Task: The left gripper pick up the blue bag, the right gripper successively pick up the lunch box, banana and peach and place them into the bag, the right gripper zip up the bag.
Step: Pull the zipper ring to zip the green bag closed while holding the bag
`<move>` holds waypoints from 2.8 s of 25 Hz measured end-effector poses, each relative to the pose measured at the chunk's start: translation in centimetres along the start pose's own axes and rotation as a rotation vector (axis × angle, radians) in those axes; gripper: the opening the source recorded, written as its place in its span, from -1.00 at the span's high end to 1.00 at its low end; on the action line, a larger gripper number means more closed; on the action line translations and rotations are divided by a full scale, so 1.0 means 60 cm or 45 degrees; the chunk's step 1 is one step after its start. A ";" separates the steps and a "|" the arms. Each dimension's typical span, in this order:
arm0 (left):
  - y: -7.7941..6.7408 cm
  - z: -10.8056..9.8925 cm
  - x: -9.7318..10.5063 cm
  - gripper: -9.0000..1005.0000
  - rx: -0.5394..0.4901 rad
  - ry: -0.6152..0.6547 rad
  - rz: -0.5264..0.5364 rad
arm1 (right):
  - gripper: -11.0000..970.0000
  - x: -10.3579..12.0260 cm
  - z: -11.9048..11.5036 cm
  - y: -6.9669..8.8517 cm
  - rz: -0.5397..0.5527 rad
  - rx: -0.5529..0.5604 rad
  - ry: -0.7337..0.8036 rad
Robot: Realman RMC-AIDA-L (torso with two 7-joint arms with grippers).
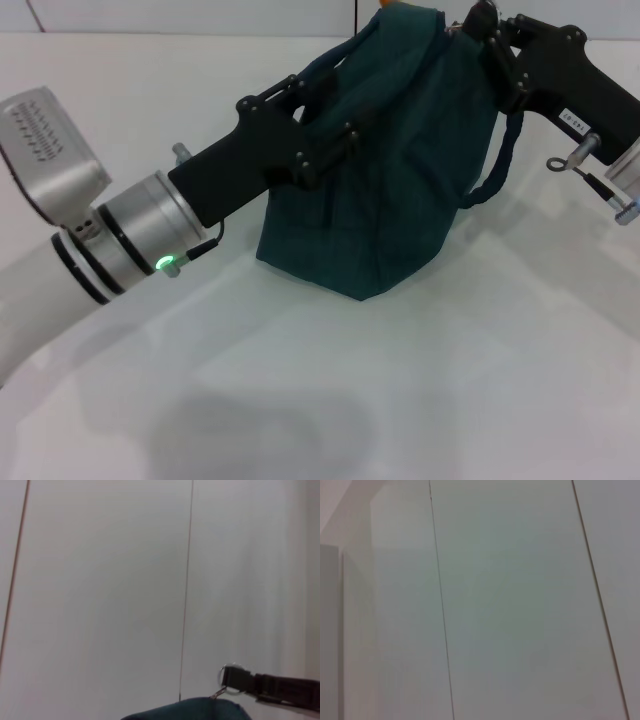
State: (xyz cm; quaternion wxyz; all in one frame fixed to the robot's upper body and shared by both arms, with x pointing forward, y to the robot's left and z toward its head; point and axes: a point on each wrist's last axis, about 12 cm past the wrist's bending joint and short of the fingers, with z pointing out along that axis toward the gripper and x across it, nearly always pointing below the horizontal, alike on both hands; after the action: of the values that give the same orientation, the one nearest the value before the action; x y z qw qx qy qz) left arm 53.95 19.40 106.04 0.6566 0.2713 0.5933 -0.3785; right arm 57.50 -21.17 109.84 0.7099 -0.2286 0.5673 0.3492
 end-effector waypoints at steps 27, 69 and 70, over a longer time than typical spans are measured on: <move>0.000 -0.010 0.000 0.73 0.019 0.007 0.136 | 0.93 0.001 0.000 0.004 0.005 -0.014 0.001; 0.025 -0.121 -0.009 0.87 -0.115 0.012 0.094 | 0.93 0.019 -0.048 -0.004 0.065 0.093 0.050; 0.025 -0.121 -0.009 0.87 -0.115 0.012 0.094 | 0.93 0.019 -0.049 -0.005 0.069 0.095 0.050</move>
State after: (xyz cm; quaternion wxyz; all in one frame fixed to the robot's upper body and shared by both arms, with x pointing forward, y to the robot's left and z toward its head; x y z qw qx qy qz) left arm 51.01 26.19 105.33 0.6789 0.2647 0.6025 -0.3257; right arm 55.95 -23.20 107.96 0.6970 -0.1933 0.5996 0.3425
